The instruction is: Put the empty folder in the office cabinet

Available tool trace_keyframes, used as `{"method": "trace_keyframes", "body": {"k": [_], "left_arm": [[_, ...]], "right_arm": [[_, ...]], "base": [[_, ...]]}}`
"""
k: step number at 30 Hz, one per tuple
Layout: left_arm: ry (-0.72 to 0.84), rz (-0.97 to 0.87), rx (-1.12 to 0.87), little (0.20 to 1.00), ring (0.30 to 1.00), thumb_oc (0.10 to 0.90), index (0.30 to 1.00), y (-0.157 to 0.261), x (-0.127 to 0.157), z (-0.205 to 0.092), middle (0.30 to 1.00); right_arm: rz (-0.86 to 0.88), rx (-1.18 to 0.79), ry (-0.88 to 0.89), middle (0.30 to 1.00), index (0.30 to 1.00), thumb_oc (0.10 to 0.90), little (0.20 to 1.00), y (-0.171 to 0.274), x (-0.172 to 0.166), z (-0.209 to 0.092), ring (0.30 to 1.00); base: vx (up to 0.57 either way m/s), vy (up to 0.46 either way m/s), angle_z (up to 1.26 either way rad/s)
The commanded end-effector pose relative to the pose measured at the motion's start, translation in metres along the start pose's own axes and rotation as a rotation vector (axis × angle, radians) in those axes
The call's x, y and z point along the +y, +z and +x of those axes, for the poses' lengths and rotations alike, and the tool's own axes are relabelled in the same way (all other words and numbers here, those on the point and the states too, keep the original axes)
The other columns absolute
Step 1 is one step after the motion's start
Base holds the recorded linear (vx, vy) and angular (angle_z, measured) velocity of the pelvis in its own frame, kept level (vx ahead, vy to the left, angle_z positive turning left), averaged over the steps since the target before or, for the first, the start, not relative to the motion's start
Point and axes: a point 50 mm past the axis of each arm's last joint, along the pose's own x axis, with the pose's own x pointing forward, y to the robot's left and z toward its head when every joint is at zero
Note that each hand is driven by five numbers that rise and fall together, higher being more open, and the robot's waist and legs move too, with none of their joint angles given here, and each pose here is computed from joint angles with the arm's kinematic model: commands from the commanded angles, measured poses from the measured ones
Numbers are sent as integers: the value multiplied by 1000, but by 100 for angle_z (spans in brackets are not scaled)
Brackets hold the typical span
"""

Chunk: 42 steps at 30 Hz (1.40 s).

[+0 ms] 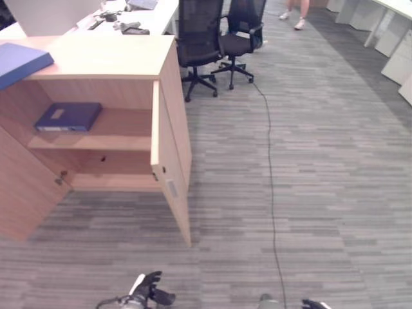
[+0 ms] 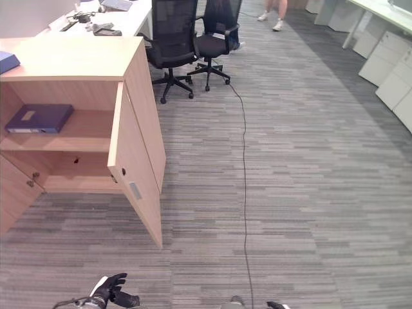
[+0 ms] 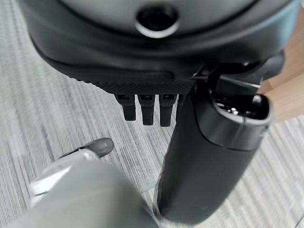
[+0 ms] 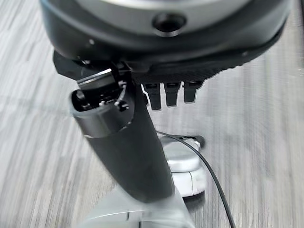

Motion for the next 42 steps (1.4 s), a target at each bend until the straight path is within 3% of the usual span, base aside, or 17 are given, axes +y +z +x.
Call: {"method": "trace_keyframes", "body": {"k": [1,2,4,16,28,42], "left_arm": [[-33,53,2,900,900,800,900,-4,-7,-2,900],[5,42,-10,900,900,800,900,1,5,1,900],[21,38,-25,900,900,800,900,5,12,2,900],[-16,74,5,900,900,800,900,-5,8,-1,900],[-125,148,-1,900,900,800,900,-7,-20,-4,900],[-42,55,24,900,900,800,900,-11,-6,-4,900]], "right_arm": [[-29,-59,-48,900,900,800,900,16,-22,0,900],[68,-45,-51,900,900,800,900,11,-18,0,900],[92,-48,-27,900,900,800,900,11,-8,0,900],[-7,-158,59,900,900,800,900,43,22,2,900],[-11,-50,-24,900,900,800,900,8,-6,0,900],[30,-30,-114,900,900,800,900,7,-37,-2,900]], "base": [[147,462,18],[90,252,13],[41,396,8],[46,457,-21],[78,36,-5],[63,113,-4]]}}
